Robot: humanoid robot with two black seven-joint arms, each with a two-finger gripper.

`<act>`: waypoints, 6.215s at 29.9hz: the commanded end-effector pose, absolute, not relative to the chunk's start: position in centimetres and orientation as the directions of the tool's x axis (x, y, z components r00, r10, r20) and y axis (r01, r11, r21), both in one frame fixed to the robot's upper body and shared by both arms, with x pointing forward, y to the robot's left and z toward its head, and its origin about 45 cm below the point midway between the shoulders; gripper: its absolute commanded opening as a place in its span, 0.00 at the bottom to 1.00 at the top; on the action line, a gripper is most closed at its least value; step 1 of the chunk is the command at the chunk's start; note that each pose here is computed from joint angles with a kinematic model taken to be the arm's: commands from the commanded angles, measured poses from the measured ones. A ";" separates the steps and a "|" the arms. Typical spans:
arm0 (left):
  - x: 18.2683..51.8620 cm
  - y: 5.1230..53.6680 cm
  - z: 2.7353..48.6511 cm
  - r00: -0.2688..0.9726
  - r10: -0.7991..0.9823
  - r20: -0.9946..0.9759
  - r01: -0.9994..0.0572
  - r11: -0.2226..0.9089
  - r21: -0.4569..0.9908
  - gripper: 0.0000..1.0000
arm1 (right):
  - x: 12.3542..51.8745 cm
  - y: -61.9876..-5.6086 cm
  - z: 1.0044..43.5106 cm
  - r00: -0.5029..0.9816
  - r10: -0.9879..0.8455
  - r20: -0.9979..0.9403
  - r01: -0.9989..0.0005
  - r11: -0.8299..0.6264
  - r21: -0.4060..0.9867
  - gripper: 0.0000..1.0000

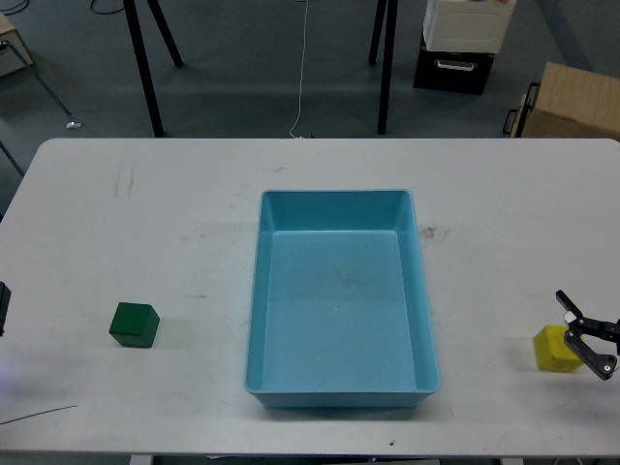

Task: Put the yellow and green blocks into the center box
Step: 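Move the right gripper down over the yellow cube, then grasp the yellow cube with the right gripper and lift it, then carry the yellow cube into the blue tray and release it, then withdraw the right gripper out of view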

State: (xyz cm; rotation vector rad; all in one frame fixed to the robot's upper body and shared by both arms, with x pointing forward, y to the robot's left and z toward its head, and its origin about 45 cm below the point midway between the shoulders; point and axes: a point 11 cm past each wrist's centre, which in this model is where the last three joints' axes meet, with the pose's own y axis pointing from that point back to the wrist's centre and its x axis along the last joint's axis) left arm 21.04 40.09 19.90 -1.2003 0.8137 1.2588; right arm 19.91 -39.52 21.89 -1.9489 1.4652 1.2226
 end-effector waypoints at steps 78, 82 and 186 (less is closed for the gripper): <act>25.1 33.3 18.7 0.223 0.180 -0.958 -0.974 0.068 -0.214 1.00 | 33.8 -21.5 26.5 0.959 -0.032 0.280 -0.273 -0.358 0.893 0.00; 25.1 33.3 18.7 0.222 0.179 -0.959 -0.975 0.066 -0.213 1.00 | 36.3 -13.0 30.5 0.931 0.118 0.345 -0.282 -0.367 0.886 0.00; 29.0 35.5 22.0 0.168 0.326 -0.930 -0.981 0.143 -0.127 1.00 | 19.7 -36.7 17.6 0.171 -0.030 -0.985 -0.980 0.098 -0.173 1.00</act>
